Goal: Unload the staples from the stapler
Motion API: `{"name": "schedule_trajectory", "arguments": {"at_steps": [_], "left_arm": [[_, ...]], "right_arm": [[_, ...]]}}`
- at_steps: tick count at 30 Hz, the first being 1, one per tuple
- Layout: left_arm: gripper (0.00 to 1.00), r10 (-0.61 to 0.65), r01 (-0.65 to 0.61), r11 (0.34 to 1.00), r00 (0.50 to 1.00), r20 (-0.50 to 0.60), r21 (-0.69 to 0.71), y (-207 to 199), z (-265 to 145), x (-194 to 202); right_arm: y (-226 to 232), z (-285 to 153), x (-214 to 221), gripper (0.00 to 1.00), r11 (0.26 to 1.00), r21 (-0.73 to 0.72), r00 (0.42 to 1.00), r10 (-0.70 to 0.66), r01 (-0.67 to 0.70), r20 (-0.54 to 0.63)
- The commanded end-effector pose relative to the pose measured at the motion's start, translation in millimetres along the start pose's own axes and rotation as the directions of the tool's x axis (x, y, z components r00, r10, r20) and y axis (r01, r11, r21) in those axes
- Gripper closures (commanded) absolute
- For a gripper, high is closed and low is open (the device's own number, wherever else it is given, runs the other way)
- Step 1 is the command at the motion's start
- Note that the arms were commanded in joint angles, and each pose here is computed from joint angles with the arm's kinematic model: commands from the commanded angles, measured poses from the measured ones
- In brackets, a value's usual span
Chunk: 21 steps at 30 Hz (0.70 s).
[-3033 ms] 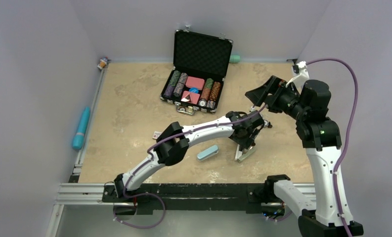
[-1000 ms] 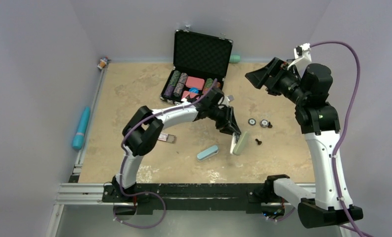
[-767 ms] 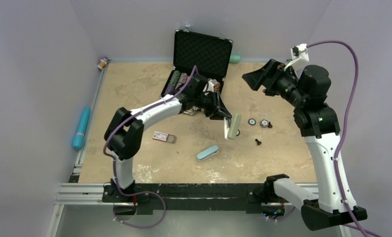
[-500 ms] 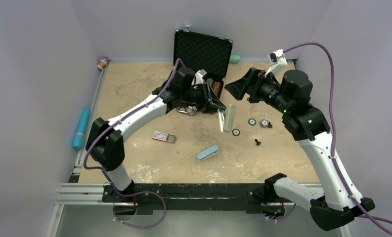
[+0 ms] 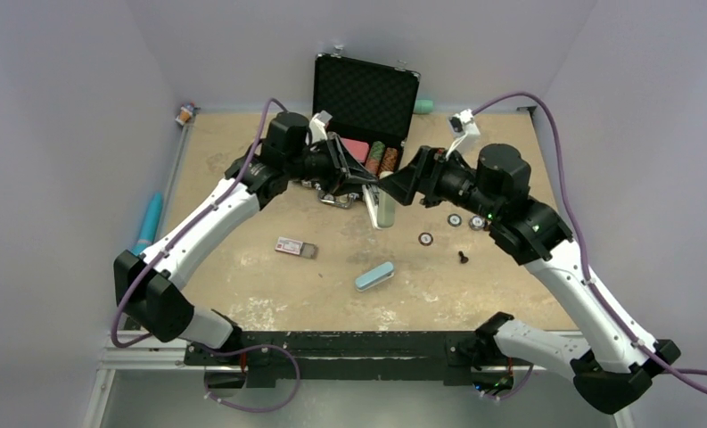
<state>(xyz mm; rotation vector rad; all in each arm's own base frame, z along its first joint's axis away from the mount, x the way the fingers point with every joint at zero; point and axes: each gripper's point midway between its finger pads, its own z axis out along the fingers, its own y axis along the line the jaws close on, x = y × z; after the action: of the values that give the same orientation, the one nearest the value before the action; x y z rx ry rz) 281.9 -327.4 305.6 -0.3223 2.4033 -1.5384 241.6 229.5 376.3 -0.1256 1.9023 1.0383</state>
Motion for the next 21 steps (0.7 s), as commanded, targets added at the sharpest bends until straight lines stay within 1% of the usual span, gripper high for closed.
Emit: {"name": "schedule_trajectory", "arguments": {"at_steps": [1, 8, 15, 21], "left_arm": [[0.92, 0.037, -0.038, 0.999, 0.999, 0.035, 0.036, -19.2, -24.6, 4.2], [0.91, 0.074, -0.077, 0.996, 0.994, 0.084, 0.035, -31.5, -54.6, 9.6], [0.91, 0.083, -0.089, 0.995, 0.990, 0.110, 0.047, -43.3, -66.1, 9.3], [0.91, 0.117, -0.125, 0.991, 0.982, 0.148, 0.047, -55.9, -78.4, 6.8]], "right_arm": [[26.2, 6.9, 5.0, 0.18, 0.997, -0.078, 1.000, 0.024, -0.023, 0.014], [31.9, 14.7, 9.7, 0.23, 0.997, -0.081, 1.000, 0.021, -0.021, 0.000], [59.3, 18.3, 30.0, 0.29, 0.987, -0.158, 0.997, -0.011, -0.001, -0.076], [62.8, 15.7, 36.2, 0.32, 0.990, -0.139, 0.996, 0.005, -0.017, -0.090]]}}
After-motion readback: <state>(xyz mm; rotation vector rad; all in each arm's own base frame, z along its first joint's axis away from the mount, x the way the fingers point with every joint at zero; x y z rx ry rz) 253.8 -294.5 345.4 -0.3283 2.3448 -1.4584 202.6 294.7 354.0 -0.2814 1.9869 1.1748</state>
